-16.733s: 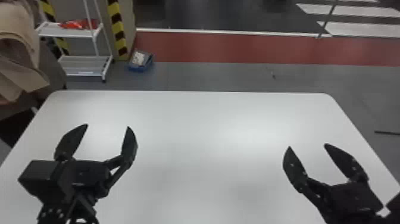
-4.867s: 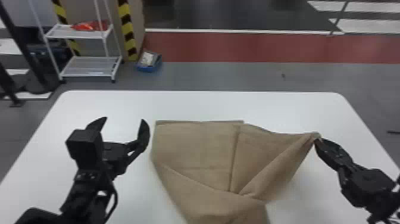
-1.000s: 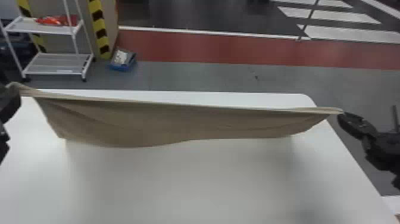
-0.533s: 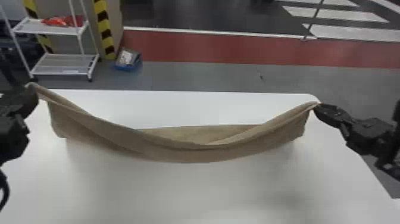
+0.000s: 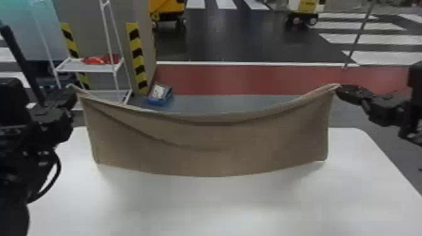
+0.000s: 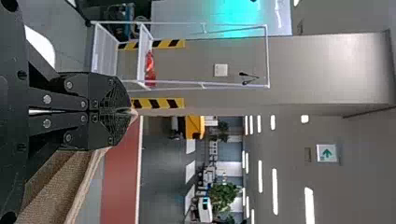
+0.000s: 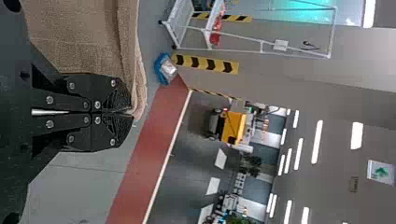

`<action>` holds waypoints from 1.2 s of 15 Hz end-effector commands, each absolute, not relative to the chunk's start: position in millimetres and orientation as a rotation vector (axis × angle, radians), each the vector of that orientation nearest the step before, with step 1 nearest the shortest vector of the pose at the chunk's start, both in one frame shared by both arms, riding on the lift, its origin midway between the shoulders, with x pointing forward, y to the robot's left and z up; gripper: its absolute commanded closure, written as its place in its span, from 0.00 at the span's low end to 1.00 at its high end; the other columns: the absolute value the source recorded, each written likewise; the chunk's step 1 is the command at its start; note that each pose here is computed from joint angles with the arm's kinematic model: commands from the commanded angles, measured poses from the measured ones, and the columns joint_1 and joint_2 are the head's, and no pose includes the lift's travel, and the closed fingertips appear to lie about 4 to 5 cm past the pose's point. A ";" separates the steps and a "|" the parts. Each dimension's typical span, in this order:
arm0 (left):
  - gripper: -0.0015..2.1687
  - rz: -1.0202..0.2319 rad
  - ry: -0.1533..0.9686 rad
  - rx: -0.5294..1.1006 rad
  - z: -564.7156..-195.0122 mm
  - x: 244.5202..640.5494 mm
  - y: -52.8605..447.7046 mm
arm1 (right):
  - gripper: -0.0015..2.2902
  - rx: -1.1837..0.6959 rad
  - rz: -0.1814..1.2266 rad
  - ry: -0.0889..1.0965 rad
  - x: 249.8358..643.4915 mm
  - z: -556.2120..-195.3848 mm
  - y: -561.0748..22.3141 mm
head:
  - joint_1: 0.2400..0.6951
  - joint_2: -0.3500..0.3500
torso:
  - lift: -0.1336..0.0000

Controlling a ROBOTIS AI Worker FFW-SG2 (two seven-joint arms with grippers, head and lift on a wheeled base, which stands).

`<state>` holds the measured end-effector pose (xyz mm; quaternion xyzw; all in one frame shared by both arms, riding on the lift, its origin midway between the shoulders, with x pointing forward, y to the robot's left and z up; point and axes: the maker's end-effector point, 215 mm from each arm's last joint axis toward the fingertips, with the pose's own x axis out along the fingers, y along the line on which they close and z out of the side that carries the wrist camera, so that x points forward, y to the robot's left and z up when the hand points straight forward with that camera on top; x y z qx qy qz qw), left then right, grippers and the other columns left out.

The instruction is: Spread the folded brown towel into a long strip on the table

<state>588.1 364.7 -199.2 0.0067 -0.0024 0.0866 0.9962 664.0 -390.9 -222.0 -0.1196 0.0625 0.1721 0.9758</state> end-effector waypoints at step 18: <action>0.79 0.056 0.419 0.282 -340.8 429.8 266.5 | 0.65 -0.174 0.468 0.373 395.4 -356.8 -530.7 | 1.00 0.05 | 0.15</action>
